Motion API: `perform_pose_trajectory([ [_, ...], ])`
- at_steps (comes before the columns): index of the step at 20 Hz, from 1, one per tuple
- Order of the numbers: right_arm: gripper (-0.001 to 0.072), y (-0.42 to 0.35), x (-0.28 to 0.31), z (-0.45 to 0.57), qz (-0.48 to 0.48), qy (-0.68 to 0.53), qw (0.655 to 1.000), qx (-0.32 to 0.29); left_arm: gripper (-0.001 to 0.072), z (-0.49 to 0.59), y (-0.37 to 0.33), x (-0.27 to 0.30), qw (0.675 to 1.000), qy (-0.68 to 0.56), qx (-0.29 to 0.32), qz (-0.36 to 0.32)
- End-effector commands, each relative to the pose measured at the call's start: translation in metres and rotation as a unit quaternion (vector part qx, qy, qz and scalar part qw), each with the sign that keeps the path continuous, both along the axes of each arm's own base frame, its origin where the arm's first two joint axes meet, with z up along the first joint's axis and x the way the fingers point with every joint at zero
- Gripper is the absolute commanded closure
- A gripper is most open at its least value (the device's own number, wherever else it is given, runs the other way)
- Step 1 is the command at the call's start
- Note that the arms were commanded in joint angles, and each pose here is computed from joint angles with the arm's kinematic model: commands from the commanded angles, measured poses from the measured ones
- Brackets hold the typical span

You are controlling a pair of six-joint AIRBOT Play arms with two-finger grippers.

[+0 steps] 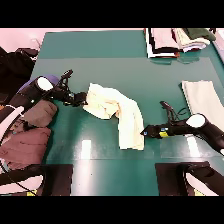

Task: Fold the shirts.

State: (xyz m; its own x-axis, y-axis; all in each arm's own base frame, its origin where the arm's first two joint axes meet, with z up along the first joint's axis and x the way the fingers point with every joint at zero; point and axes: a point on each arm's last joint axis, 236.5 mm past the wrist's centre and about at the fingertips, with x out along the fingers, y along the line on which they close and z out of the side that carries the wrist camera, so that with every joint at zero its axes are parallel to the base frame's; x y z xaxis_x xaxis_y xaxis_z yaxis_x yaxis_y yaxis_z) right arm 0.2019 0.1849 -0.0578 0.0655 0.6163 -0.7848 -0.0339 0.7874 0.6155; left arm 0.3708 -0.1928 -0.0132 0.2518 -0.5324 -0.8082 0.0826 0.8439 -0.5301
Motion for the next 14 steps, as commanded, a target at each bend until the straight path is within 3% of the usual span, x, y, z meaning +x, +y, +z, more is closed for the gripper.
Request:
perform_pose_trajectory([
  [1,0.0306,0.014,0.000,-0.011,0.048,0.020,0.998,-0.020,0.0682,-0.002,0.001,-0.004,1.000,0.006,0.005,-0.007],
  [2,0.0348,0.019,0.000,-0.012,0.061,0.026,0.998,-0.021,0.0682,-0.002,0.002,-0.005,1.000,0.008,0.007,-0.009],
  [4,0.0350,0.030,0.001,-0.013,0.087,0.025,0.996,-0.023,0.0682,-0.004,0.004,-0.006,1.000,0.009,0.013,-0.012],
  [7,0.0523,0.043,0.001,-0.016,0.125,0.018,0.992,-0.025,0.0682,-0.005,0.005,-0.006,1.000,0.008,0.016,-0.013],
  [9,0.0693,0.049,0.006,-0.014,0.142,0.002,0.990,-0.025,0.0682,-0.004,0.005,-0.006,1.000,0.007,0.016,-0.013],
  [14,0.0695,0.008,0.073,0.090,0.111,-0.159,0.979,-0.057,0.0682,0.097,0.033,0.015,0.986,-0.140,0.082,-0.034],
])
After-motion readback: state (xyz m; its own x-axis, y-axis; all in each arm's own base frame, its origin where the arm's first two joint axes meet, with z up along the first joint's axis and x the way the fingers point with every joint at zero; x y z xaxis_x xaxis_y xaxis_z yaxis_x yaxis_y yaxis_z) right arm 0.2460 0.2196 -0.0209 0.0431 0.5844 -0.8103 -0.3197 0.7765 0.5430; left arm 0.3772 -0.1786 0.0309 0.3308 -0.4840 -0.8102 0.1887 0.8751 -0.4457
